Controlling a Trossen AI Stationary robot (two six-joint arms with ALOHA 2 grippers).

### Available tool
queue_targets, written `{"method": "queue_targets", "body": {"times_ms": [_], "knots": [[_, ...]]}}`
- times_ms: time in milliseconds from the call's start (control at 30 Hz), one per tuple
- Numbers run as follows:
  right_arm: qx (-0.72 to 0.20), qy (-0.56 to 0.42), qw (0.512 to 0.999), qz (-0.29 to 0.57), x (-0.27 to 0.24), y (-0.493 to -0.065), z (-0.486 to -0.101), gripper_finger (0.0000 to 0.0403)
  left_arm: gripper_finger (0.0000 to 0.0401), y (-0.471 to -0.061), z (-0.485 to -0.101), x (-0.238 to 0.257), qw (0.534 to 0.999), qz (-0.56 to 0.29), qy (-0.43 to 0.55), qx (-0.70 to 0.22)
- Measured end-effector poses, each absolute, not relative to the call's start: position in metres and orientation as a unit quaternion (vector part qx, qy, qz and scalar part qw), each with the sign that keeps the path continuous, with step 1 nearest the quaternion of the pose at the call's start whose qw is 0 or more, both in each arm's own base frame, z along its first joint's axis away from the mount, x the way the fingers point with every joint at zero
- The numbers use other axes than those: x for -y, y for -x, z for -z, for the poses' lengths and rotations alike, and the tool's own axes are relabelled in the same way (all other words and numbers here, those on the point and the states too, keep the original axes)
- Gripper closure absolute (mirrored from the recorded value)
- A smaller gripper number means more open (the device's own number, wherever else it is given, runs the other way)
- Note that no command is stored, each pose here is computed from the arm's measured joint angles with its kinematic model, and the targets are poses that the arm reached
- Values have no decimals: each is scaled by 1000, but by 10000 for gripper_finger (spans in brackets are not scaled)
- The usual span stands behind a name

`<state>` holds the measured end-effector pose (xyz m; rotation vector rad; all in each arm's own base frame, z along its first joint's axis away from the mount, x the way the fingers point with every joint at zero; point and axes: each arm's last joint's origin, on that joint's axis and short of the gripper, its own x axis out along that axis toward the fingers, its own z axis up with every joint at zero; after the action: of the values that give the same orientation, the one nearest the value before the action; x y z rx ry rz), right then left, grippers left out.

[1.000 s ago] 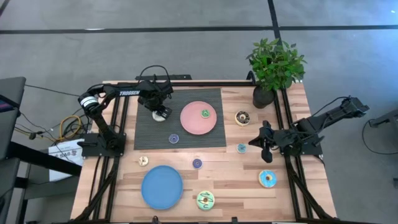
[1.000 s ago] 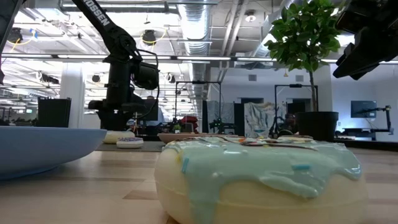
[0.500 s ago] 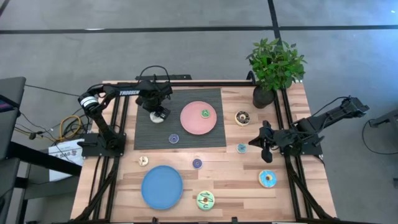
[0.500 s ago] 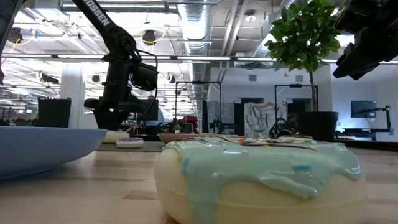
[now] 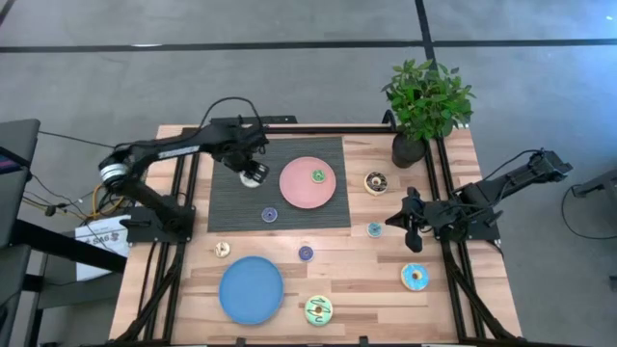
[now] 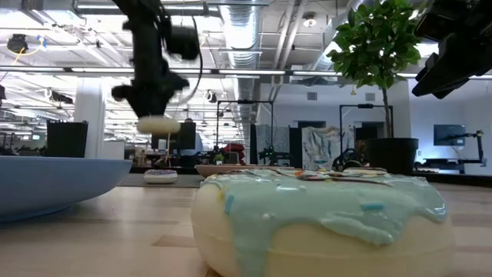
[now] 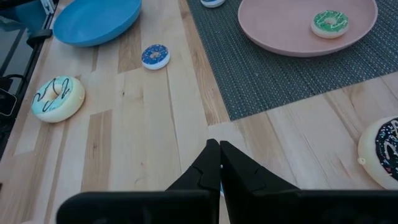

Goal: Pick & Place donuts
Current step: Put the big white donut on the blue plate

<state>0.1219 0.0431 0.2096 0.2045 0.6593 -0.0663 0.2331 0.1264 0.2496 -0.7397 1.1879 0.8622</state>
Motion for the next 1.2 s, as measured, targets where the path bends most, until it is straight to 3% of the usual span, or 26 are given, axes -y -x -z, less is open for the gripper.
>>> {"method": "queue_targets", "body": {"times_ms": [167, 333, 733, 967, 1200], "knots": [[-323, -97, 941, 32, -43, -122, -210, 403, 248, -232, -279, -74, 717, -380, 337, -478], [-323, -97, 941, 31, -43, -122, -210, 403, 248, -239, -283, -7, 730, -338, 355, -476], [-314, -209, 924, 70, -43, -123, -210, 403, 248, -242, -245, 126, 702, -328, 393, -495], [-309, -230, 919, 84, -42, -123, -210, 403, 248, -235, -212, 171, 664, -317, 372, -566], [-296, -250, 915, 107, -41, -123, -211, 403, 248, -226, -200, 201, 671, -287, 366, -577]]}}
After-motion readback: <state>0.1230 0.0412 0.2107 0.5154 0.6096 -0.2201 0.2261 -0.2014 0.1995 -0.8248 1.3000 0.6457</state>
